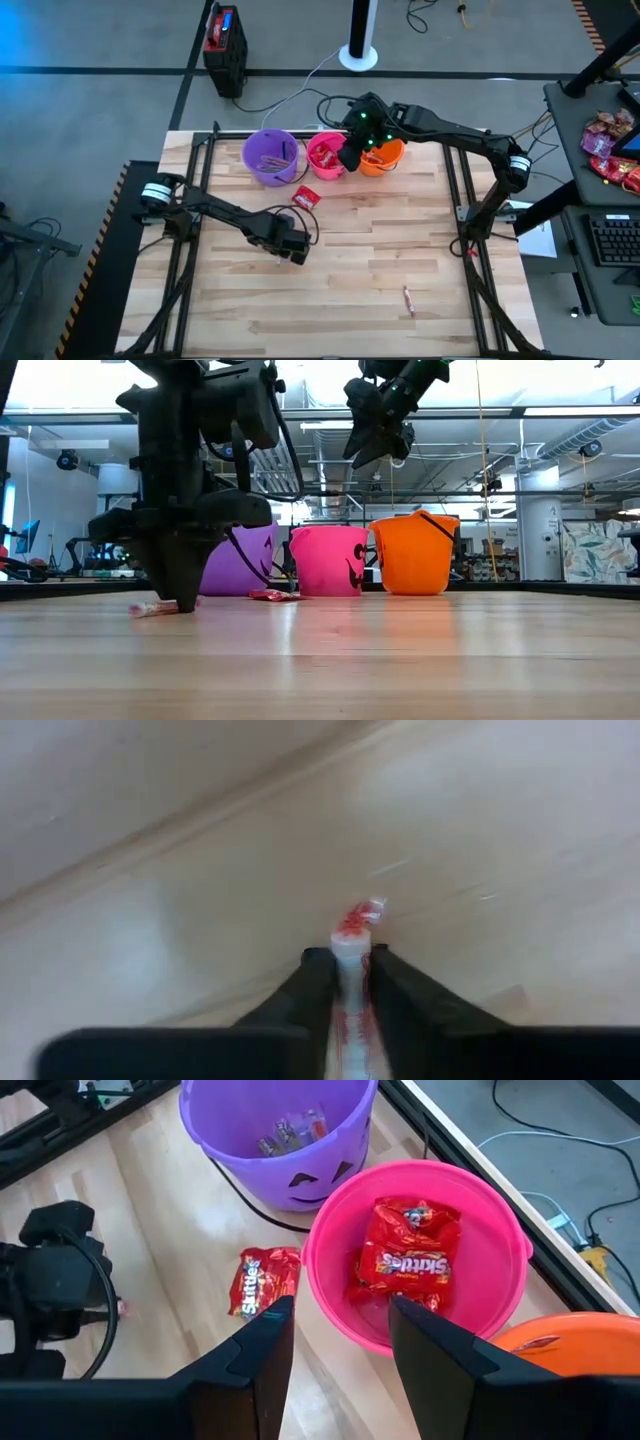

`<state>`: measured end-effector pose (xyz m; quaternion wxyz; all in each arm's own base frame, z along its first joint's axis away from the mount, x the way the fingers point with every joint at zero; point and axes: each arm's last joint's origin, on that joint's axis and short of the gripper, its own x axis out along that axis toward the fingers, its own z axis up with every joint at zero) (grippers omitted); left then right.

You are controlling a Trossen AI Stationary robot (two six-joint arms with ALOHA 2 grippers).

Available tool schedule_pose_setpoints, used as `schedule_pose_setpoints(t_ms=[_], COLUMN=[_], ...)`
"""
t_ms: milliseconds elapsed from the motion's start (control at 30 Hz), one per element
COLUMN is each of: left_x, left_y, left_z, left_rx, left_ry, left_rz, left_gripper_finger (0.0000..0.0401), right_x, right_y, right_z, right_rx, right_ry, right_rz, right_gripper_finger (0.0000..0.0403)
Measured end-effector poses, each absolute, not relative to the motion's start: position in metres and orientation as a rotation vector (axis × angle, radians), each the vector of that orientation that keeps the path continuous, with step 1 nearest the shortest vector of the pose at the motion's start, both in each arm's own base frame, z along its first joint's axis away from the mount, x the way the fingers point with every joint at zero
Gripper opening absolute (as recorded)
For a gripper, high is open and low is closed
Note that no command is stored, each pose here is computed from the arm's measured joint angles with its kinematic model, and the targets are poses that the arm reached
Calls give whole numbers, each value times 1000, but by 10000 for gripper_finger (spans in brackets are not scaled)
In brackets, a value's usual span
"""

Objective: Sort candy by brand, put in halloween buckets
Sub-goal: Put the transparent candy roll into the orange bucket

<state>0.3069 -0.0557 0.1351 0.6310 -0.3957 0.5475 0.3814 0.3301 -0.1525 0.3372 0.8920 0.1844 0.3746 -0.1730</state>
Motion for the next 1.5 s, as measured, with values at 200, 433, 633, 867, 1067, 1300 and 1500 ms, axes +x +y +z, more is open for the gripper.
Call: schedule_pose_setpoints(t_ms=[200,433,633,867,1067,1300,1500], left_x=[307,295,267,227,210,233,251], left_y=[-56,-49,-27,2,14,22,27], left_z=[139,196,279,377,407,405,397], left_rx=[-874,-823,-630,-458,-342,-283,-247], left_ry=[1256,1105,692,51,-163,-223,-226], left_rz=[819,668,539,463,468,469,486], left_gripper_finger=[26,14,14,19,17,17,17], right_x=[329,318,309,313,331,353,359], right_y=[-152,-146,-137,-116,-99,-91,-92], right_z=[336,336,357,377,392,399,395], right_rx=[372,358,344,304,274,208,202], right_ry=[804,883,762,497,256,101,110], right_rz=[-352,-310,-195,-18,57,113,103], right_gripper_finger=[153,157,151,155,169,189,192])
